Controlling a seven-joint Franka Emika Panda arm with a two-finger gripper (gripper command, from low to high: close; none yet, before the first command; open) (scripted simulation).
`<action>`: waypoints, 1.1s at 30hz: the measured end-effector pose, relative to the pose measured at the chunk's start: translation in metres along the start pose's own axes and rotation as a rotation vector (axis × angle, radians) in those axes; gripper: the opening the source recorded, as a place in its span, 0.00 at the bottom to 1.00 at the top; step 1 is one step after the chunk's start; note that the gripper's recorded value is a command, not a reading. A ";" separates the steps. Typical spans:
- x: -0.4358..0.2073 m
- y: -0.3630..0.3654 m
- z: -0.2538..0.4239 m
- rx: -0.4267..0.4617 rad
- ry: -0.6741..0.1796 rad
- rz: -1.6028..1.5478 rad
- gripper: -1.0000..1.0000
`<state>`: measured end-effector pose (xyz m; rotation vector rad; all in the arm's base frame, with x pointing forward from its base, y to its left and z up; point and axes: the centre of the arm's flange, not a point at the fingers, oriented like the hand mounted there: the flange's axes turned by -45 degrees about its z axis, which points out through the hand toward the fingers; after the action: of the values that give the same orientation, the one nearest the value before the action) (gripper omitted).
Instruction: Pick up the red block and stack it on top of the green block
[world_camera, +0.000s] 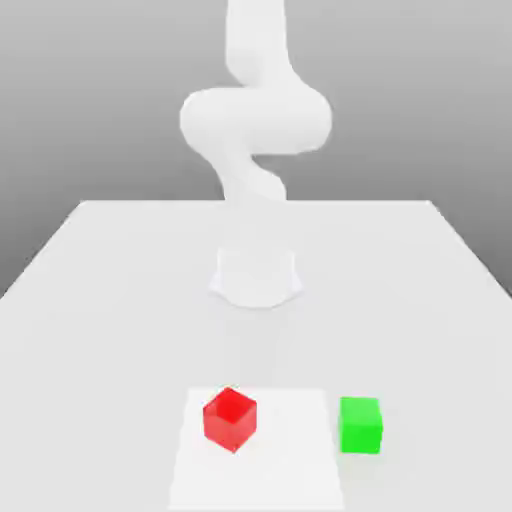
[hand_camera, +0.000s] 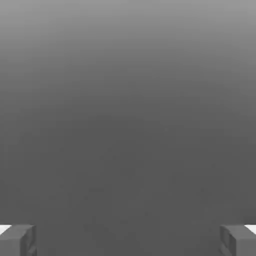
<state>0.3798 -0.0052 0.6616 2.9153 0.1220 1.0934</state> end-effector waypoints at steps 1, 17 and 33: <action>-0.005 0.002 0.026 0.005 -0.037 -0.044 0.50; -0.211 0.007 0.309 0.243 -0.531 -0.663 0.50; -0.334 0.002 0.393 0.360 -0.648 -0.818 0.00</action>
<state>0.3876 -0.0335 0.1467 2.8016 1.4235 -0.0032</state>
